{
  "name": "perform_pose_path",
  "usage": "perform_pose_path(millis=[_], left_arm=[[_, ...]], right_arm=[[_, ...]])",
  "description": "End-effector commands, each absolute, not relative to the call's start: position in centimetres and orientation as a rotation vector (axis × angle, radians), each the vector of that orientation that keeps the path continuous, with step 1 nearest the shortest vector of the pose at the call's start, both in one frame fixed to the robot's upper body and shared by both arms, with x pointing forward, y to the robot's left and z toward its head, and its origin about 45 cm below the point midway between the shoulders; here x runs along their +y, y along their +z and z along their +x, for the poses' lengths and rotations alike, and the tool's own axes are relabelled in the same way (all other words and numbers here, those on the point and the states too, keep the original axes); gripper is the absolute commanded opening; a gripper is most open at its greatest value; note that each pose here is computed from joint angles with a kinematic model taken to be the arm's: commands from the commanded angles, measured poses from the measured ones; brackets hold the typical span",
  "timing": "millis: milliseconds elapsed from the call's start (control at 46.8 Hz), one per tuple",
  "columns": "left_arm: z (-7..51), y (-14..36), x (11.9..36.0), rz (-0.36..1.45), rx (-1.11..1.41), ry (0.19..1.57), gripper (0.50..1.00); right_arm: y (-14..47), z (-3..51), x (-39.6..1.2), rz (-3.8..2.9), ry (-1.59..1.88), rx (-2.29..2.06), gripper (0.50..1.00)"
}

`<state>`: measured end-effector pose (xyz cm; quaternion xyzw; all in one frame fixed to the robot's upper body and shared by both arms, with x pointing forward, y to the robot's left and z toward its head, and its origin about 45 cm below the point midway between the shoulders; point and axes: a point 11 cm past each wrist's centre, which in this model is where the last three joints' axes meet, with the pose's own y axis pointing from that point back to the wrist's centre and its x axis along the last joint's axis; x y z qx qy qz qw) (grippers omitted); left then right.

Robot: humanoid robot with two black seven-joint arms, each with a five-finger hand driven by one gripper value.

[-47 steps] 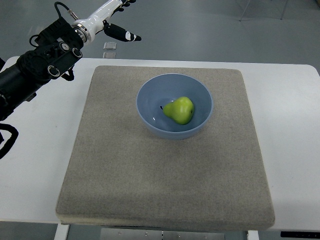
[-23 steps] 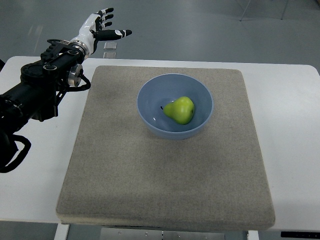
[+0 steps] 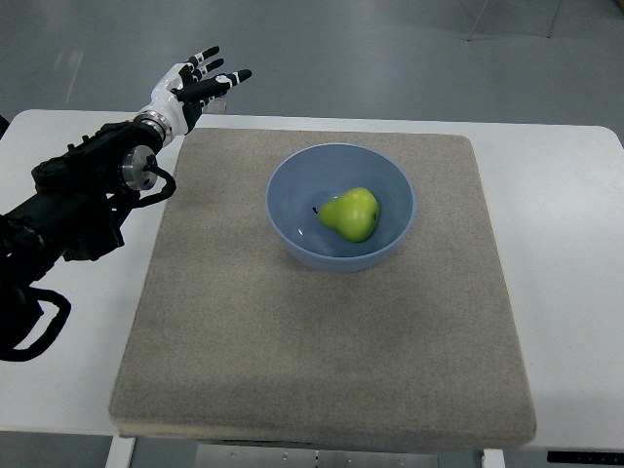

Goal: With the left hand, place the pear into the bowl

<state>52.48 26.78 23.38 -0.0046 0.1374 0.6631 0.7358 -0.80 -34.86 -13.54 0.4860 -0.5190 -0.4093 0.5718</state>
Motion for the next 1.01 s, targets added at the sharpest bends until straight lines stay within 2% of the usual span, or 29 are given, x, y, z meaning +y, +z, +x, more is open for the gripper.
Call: perform_pose_path(millis=[0,150,578,984], left_arm=[[52.4,23.3,27.3,-0.052,0.326,1.445,0.958],[52.0,22.6,27.8,-0.106,0.375,1.445,0.964],[52.2,23.5,29.4,-0.108,0.35,1.466,0.99],[52.4,23.9,28.7,-0.13,0.344,1.463,0.992]], right_arm=[[-13.5,-0.8,-34.9,1.14,-0.96,-1.218,0.924],[-13.5,-0.8,-34.9,1.14,-0.96,-1.218,0.926],[-13.5,-0.8,-34.9,1.14,-0.96,-1.218,0.924],[-13.6,-1.0,-34.8,1.14,-0.962,-1.21,0.926]])
